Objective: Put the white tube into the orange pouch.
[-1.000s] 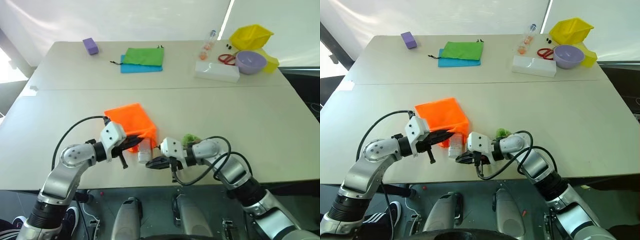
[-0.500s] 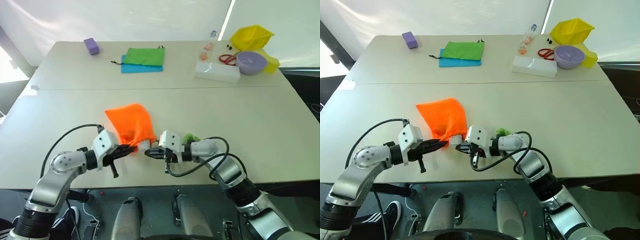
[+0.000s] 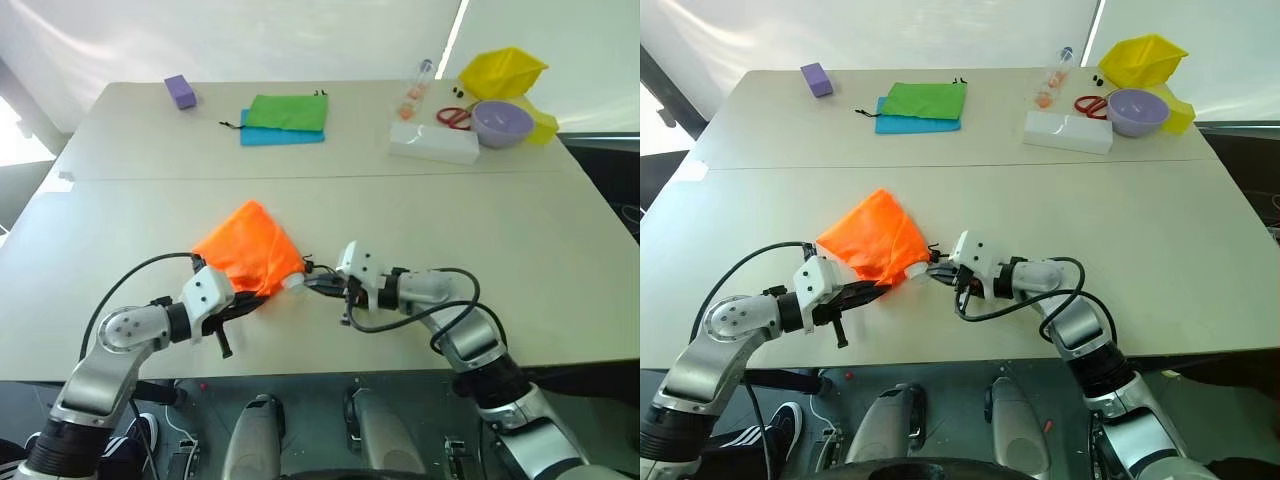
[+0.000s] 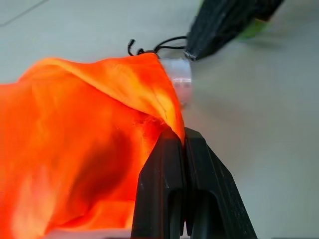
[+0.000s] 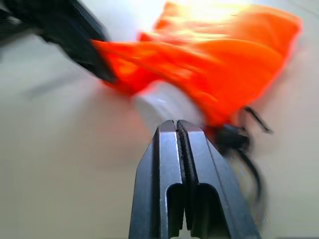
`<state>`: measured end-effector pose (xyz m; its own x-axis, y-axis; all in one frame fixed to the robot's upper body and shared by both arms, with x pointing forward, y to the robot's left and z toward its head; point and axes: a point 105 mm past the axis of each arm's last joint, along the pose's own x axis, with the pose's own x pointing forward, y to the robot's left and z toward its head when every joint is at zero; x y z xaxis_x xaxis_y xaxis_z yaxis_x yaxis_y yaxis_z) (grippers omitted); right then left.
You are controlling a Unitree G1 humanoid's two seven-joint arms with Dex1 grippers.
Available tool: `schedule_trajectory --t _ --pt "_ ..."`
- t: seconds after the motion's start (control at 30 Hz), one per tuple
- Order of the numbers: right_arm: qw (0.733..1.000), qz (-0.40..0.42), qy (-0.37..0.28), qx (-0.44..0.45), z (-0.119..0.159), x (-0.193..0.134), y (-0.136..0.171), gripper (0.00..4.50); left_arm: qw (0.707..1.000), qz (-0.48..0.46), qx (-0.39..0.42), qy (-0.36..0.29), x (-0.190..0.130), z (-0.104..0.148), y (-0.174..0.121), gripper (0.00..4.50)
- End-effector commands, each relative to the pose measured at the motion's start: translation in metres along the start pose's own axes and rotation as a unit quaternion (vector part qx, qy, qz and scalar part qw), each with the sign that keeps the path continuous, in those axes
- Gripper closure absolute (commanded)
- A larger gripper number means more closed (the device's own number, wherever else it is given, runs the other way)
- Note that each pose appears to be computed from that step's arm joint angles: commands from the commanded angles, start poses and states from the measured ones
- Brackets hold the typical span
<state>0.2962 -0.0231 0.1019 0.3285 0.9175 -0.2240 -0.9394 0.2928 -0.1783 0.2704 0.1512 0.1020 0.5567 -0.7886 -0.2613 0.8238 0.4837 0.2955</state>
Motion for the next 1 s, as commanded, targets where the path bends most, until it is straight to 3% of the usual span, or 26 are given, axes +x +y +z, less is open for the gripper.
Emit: schedule_trajectory --t 0.03,0.3,0.4,0.5,0.63,1.0 --pt "0.999 -0.014 -0.013 -0.037 0.012 0.0 -0.008 4.44 0.999 -0.002 0.021 -0.023 0.004 0.012 0.0 4.5" --pt "0.997 0.066 0.017 -0.041 -0.001 -0.016 0.015 4.44 1.0 -0.021 0.013 -0.017 0.003 0.006 -0.006 4.5" --pt "0.997 0.022 0.034 -0.067 -0.009 -0.001 0.005 4.44 0.999 -0.028 0.021 -0.013 0.004 0.003 -0.009 4.5" --pt "0.998 -0.044 0.001 -0.053 0.002 0.013 -0.015 4.44 0.999 -0.029 0.018 -0.011 0.004 0.001 -0.009 4.5" --pt "0.997 -0.062 -0.024 -0.045 0.013 0.018 -0.02 4.44 0.999 -0.03 0.021 -0.004 0.002 -0.003 -0.01 4.5" --pt "0.995 -0.053 0.016 -0.082 0.002 0.016 -0.015 4.44 0.999 -0.032 0.029 0.003 0.005 -0.004 -0.012 4.5"
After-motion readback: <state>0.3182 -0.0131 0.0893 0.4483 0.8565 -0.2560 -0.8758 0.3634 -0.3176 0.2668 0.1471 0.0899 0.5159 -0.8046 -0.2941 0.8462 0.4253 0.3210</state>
